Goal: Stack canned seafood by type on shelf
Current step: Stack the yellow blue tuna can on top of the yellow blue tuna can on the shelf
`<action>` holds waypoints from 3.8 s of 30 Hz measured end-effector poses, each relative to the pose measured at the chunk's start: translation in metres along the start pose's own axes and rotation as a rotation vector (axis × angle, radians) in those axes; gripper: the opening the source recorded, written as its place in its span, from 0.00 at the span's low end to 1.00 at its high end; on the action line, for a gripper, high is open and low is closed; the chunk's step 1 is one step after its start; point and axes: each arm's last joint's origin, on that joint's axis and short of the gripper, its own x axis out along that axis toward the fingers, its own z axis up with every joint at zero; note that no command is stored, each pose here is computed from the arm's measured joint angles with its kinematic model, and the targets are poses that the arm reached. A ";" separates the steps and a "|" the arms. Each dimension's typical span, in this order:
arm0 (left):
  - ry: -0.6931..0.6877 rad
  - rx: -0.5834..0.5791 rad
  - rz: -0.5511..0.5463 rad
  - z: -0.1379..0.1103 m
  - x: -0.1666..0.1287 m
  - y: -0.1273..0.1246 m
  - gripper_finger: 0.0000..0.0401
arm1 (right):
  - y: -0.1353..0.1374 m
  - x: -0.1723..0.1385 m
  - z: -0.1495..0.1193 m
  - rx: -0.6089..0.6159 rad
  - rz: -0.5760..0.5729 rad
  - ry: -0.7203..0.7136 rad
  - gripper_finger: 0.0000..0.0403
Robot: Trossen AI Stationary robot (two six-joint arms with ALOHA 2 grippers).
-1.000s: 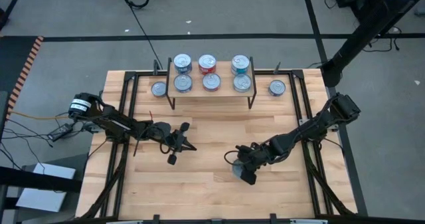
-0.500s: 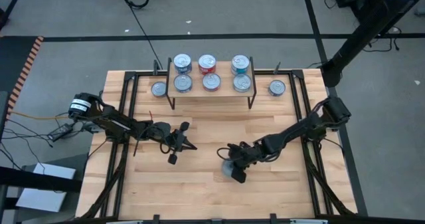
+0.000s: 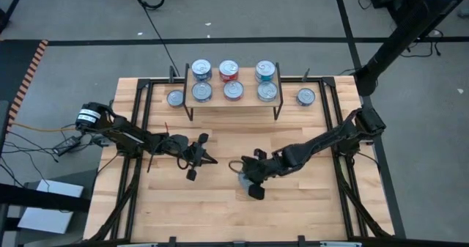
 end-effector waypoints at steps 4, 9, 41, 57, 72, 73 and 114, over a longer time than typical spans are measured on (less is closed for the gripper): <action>0.001 -0.019 0.005 0.000 0.000 0.000 0.02 | 0.016 -0.007 -0.011 -0.035 -0.067 0.041 0.02; 0.001 -0.033 0.024 0.000 0.000 0.001 0.02 | 0.038 -0.004 -0.037 -0.010 -0.053 0.089 0.02; 0.128 0.056 0.418 0.010 0.086 0.024 0.02 | 0.020 0.054 -0.052 -0.007 -0.295 -0.013 0.02; 0.301 0.096 0.232 -0.007 0.083 0.020 0.01 | 0.021 0.055 -0.047 -0.014 -0.274 -0.042 0.02; 0.223 0.036 0.305 -0.002 0.087 0.018 0.00 | 0.018 0.054 -0.045 -0.039 -0.317 -0.064 0.02; 0.222 0.041 0.297 -0.003 0.088 0.017 0.00 | 0.016 0.055 -0.044 -0.034 -0.318 -0.061 0.02; 0.259 0.171 0.217 -0.004 0.088 0.002 0.00 | 0.023 0.038 -0.008 0.195 -0.332 -0.272 0.02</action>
